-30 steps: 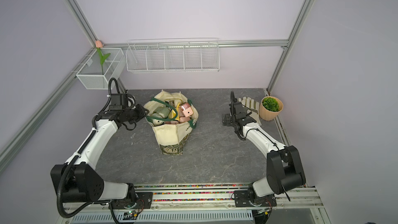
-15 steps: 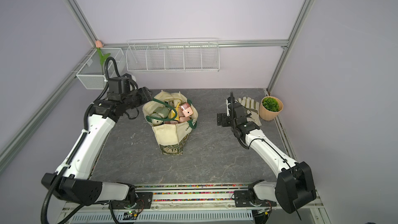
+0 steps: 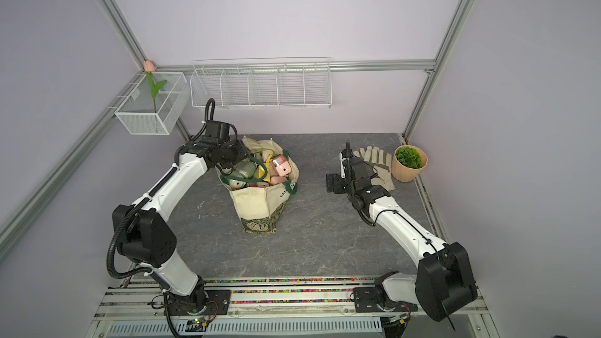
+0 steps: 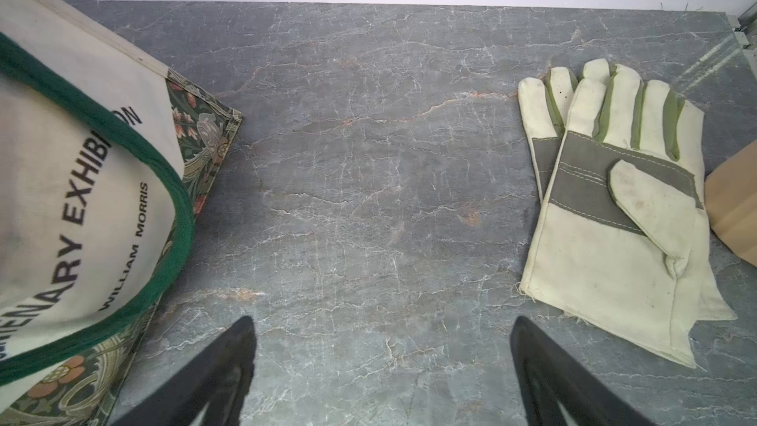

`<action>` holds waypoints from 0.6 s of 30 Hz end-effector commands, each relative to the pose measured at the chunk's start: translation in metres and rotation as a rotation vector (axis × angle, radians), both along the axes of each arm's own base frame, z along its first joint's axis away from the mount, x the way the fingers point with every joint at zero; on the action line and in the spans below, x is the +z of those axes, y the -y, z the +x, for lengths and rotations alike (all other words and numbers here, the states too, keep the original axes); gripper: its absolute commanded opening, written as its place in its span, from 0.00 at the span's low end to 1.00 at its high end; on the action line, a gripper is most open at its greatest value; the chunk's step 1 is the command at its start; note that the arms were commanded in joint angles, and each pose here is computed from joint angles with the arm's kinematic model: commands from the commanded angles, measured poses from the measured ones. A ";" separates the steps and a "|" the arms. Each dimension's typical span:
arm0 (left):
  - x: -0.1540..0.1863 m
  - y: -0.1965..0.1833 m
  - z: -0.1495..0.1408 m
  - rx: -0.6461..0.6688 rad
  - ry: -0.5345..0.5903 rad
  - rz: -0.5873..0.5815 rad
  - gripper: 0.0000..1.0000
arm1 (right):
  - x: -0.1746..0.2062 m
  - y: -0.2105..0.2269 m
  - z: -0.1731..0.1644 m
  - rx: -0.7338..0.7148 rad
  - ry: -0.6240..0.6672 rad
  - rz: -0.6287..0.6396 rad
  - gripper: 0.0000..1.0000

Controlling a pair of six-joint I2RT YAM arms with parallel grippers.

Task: Take out the pencil sharpeners from the tote bags
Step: Adjust the canvas bag at the center of the board.

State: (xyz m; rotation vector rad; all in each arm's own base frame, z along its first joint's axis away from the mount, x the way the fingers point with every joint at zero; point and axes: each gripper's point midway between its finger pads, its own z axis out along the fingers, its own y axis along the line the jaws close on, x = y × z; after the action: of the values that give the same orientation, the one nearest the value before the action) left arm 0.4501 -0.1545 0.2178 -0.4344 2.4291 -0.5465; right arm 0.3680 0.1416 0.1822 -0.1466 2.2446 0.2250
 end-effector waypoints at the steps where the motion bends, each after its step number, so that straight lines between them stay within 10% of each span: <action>1: 0.010 0.021 0.011 -0.020 0.046 -0.065 0.54 | -0.006 -0.007 0.001 0.016 -0.012 0.018 0.97; 9: 0.020 0.056 0.022 -0.131 0.097 -0.236 0.08 | -0.013 -0.008 -0.002 0.019 -0.025 0.010 0.96; 18: 0.085 0.027 -0.007 -0.159 0.220 -0.388 0.00 | 0.016 -0.045 -0.010 0.158 0.026 0.092 0.92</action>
State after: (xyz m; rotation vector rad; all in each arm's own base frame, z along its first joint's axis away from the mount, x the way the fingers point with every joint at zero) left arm 0.4513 -0.1867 0.2468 -0.3746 2.3191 -0.9165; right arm 0.3610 0.1622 0.1756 -0.2122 2.2646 0.2886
